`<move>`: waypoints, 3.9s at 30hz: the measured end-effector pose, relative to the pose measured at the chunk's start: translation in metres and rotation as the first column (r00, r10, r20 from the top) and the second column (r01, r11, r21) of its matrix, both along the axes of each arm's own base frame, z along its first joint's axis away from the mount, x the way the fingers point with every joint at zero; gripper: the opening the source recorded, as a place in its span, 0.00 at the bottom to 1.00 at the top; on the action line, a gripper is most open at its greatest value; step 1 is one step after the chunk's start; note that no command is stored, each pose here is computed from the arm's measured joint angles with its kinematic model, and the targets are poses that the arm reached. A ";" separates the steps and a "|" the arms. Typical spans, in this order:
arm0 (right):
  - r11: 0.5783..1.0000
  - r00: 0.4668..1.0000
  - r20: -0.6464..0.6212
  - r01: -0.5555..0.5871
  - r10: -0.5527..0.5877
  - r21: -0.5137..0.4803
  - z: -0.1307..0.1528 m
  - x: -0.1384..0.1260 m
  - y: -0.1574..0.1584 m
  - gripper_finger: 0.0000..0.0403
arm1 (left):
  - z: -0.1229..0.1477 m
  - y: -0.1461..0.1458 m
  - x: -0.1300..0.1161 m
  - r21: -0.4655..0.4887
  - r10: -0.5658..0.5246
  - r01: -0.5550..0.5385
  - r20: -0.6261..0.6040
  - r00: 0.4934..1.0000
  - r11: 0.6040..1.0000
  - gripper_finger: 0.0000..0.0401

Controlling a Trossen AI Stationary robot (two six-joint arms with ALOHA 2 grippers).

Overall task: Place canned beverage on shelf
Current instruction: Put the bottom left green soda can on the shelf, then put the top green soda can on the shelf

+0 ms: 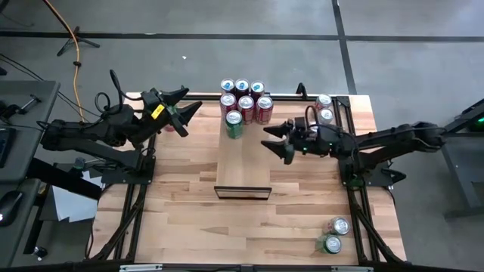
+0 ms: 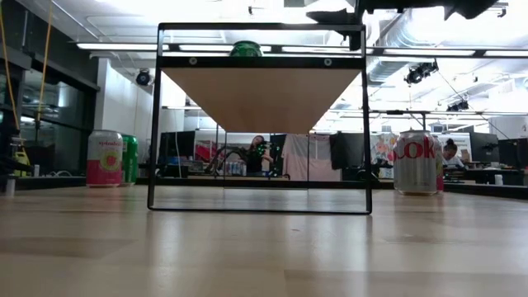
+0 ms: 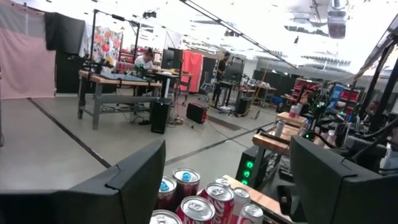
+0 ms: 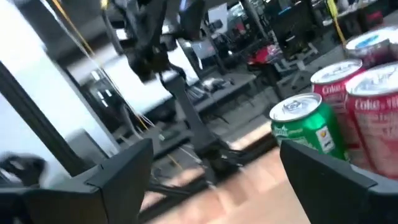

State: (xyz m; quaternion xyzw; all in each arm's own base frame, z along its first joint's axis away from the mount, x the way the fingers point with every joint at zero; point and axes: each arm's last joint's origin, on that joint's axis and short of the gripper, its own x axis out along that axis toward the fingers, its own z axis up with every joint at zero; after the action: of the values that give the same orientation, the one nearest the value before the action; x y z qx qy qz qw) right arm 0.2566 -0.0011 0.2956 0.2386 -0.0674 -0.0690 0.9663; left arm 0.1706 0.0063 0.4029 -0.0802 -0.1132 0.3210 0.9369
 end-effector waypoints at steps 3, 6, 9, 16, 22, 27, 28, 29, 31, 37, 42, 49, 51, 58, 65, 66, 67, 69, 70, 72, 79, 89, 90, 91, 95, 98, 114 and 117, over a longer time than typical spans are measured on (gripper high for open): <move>0.996 0.989 -0.128 0.062 -0.069 -0.062 0.000 0.011 -0.004 0.81 | 0.000 0.000 0.000 0.000 -0.001 0.001 0.000 1.000 1.000 0.69; 0.984 0.951 -0.266 0.127 -0.156 -0.123 -0.004 0.023 -0.006 0.73 | 0.000 0.000 0.000 0.000 -0.001 0.001 0.000 1.000 1.000 0.69; 0.972 0.903 -0.372 0.164 -0.216 -0.165 -0.015 0.036 -0.008 0.56 | 0.000 0.000 0.000 0.000 -0.001 0.001 0.000 1.000 1.000 0.69; 0.951 0.841 -0.452 0.221 -0.297 -0.214 -0.035 0.070 -0.010 0.04 | 0.000 0.000 0.000 0.008 0.000 0.000 -0.010 1.000 1.000 0.69; 0.927 0.770 -0.522 0.259 -0.368 -0.271 -0.037 0.098 -0.012 0.03 | -0.001 0.000 0.000 0.076 0.017 -0.012 -0.071 0.997 0.997 0.69; 0.920 0.744 -0.548 0.250 -0.381 -0.301 -0.036 0.116 -0.012 0.02 | -0.002 0.000 -0.005 0.114 0.026 -0.013 -0.117 0.993 0.993 0.69; 0.920 0.743 -0.550 0.248 -0.381 -0.303 -0.036 0.119 -0.012 0.01 | -0.002 0.001 -0.007 0.115 0.026 -0.011 -0.132 0.991 0.993 0.69; 0.920 0.741 -0.551 0.248 -0.382 -0.304 -0.037 0.121 -0.012 0.01 | -0.003 0.001 -0.010 0.116 0.025 -0.009 -0.144 0.989 0.993 0.69; 0.917 0.739 -0.549 0.255 -0.390 -0.307 -0.038 0.124 -0.012 0.00 | -0.004 0.001 -0.016 0.118 0.023 -0.003 -0.168 0.986 0.993 0.69; 0.911 0.743 -0.534 0.273 -0.403 -0.309 -0.036 0.128 -0.013 0.00 | -0.004 0.003 -0.035 0.114 0.022 0.000 -0.192 0.981 0.993 0.69; 0.902 0.728 -0.544 0.262 -0.418 -0.343 -0.036 0.127 -0.015 0.00 | -0.005 0.003 -0.043 0.115 0.022 0.002 -0.210 0.978 0.993 0.69; 0.890 0.710 -0.552 0.251 -0.437 -0.381 -0.036 0.126 -0.017 0.00 | -0.006 0.003 -0.043 0.108 0.020 0.003 -0.213 0.977 0.994 0.69; 0.889 0.709 -0.552 0.254 -0.439 -0.381 -0.036 0.126 -0.018 0.00 | -0.007 0.003 -0.042 0.092 0.015 0.005 -0.215 0.977 0.996 0.69; 0.879 0.718 -0.533 0.241 -0.447 -0.412 -0.034 0.127 -0.020 0.00 | -0.013 0.003 -0.034 0.046 0.003 0.008 -0.230 0.973 0.999 0.69; 0.898 0.729 -0.561 0.169 -0.392 -0.407 -0.029 0.123 -0.019 0.00 | -0.016 0.002 -0.027 0.019 -0.003 0.008 -0.234 0.972 1.000 0.69; 0.905 0.727 -0.580 0.136 -0.368 -0.403 -0.026 0.119 -0.018 0.00 | -0.016 0.002 -0.026 0.007 -0.006 0.008 -0.228 0.974 1.000 0.69; 0.911 0.722 -0.601 0.101 -0.343 -0.399 -0.023 0.114 -0.016 0.00 | -0.017 0.002 -0.025 -0.001 -0.007 0.007 -0.226 0.974 1.000 0.69; 0.924 0.709 -0.645 0.026 -0.286 -0.382 -0.014 0.101 -0.013 0.00 | -0.018 0.001 -0.022 -0.008 -0.018 0.017 -0.226 0.974 1.000 0.69; 0.928 0.701 -0.663 -0.004 -0.263 -0.372 -0.009 0.094 -0.012 0.00 | -0.018 0.001 -0.021 -0.013 -0.029 0.027 -0.228 0.973 1.000 0.69; 0.931 0.682 -0.696 -0.060 -0.225 -0.359 0.001 0.079 -0.009 0.00 | -0.019 0.001 -0.018 -0.021 -0.039 0.035 -0.229 0.973 0.999 0.69; 0.923 0.659 -0.723 -0.109 -0.210 -0.368 0.039 0.025 -0.003 0.00 | -0.019 0.000 -0.009 -0.023 -0.040 0.036 -0.206 0.978 0.999 0.69; 0.924 0.693 -0.676 -0.040 -0.249 -0.381 0.074 -0.031 -0.001 0.00 | -0.006 0.032 0.007 -0.168 0.313 -0.381 -0.327 0.892 0.909 0.69; 0.923 0.699 -0.668 -0.031 -0.255 -0.384 0.075 -0.033 -0.001 0.00 | 0.000 0.043 0.007 -0.200 0.329 -0.416 -0.358 0.874 0.887 0.69; 0.923 0.702 -0.665 -0.029 -0.255 -0.385 0.076 -0.034 -0.001 0.00 | 0.003 0.056 0.006 -0.224 0.337 -0.452 -0.411 0.847 0.863 0.69; 0.923 0.702 -0.665 -0.027 -0.255 -0.383 0.077 -0.035 -0.001 0.00 | -0.008 0.114 0.002 -0.306 0.299 -0.608 -0.658 0.692 0.733 0.69; 0.929 0.697 -0.671 -0.020 -0.252 -0.370 0.074 -0.033 -0.001 0.00 | -0.031 0.152 -0.003 -0.395 0.195 -0.683 -0.763 0.616 0.614 0.69; 0.937 0.655 -0.714 -0.026 -0.247 -0.349 0.064 -0.024 -0.001 0.00 | -0.111 0.240 -0.028 -0.392 -0.023 -0.896 -0.918 0.396 0.209 0.69; 0.937 0.644 -0.724 -0.031 -0.248 -0.349 0.062 -0.023 -0.001 0.00 | -0.122 0.245 -0.031 -0.400 -0.044 -0.902 -0.916 0.398 0.161 0.69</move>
State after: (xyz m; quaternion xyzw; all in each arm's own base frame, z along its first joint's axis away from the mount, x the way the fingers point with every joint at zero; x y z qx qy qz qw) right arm 0.2340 -0.0018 0.3576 0.0179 0.3175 -0.2086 0.9249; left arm 0.1392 0.2513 0.2813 -0.3896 0.4807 0.6183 0.4846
